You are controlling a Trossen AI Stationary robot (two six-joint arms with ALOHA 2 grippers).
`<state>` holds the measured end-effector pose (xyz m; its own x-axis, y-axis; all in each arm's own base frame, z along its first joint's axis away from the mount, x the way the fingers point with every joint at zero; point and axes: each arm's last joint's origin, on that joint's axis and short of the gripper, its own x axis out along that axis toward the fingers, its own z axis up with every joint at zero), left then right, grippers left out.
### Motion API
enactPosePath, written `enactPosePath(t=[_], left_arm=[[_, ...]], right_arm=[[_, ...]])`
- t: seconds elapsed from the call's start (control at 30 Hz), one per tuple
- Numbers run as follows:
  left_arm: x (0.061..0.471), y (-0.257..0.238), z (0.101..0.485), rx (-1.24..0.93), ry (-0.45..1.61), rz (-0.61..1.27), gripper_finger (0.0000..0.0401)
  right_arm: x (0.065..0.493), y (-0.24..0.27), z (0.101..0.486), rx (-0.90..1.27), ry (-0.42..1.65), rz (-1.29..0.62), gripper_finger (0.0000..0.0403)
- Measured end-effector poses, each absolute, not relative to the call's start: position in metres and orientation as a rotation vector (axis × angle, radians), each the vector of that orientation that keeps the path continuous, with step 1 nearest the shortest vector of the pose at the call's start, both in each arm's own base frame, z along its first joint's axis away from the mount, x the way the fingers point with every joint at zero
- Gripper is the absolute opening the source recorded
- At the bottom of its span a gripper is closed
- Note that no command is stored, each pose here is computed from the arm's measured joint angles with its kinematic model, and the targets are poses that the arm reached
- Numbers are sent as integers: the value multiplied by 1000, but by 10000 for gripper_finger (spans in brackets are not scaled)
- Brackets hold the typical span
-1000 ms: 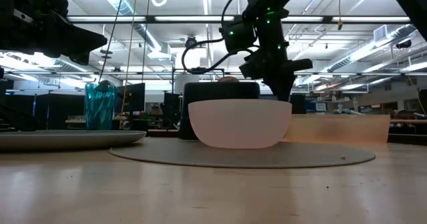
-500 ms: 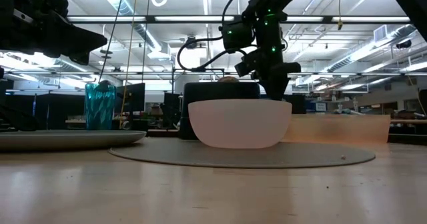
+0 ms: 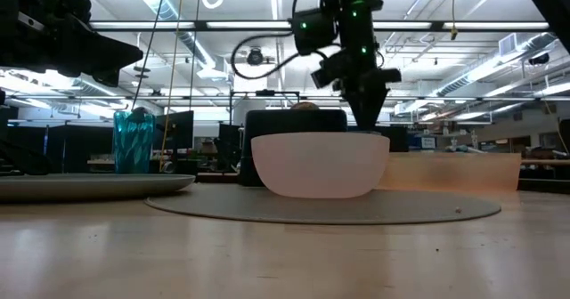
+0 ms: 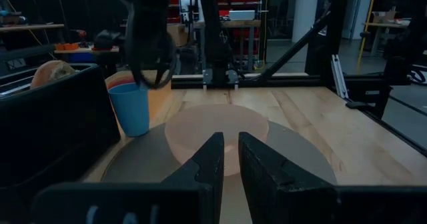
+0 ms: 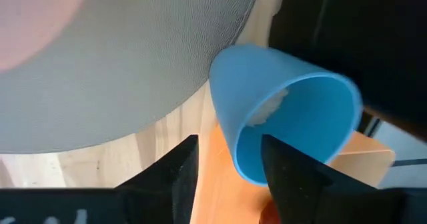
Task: Arrange a breakfast setting
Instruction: Put the apple to the top left of the gray placemat
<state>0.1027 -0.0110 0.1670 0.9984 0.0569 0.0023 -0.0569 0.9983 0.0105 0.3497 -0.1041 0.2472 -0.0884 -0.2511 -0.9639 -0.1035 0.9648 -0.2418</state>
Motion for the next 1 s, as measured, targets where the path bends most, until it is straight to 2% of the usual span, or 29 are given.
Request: enactPosePath(t=[0.3,0.53,0.83,1.0], left_arm=[[103,-11,167,11,-2,57,55],[103,-11,167,11,-2,57,55],[103,-11,167,11,-2,57,55],[103,-11,167,11,-2,57,55]], right_arm=[[350,-91,284,-237,1602,-189,184],[332,-82,320,-198,1504,-328,200],[293,-75,366,-6,1299,-579,253],[266,-73,374,79,1214,-754,298]])
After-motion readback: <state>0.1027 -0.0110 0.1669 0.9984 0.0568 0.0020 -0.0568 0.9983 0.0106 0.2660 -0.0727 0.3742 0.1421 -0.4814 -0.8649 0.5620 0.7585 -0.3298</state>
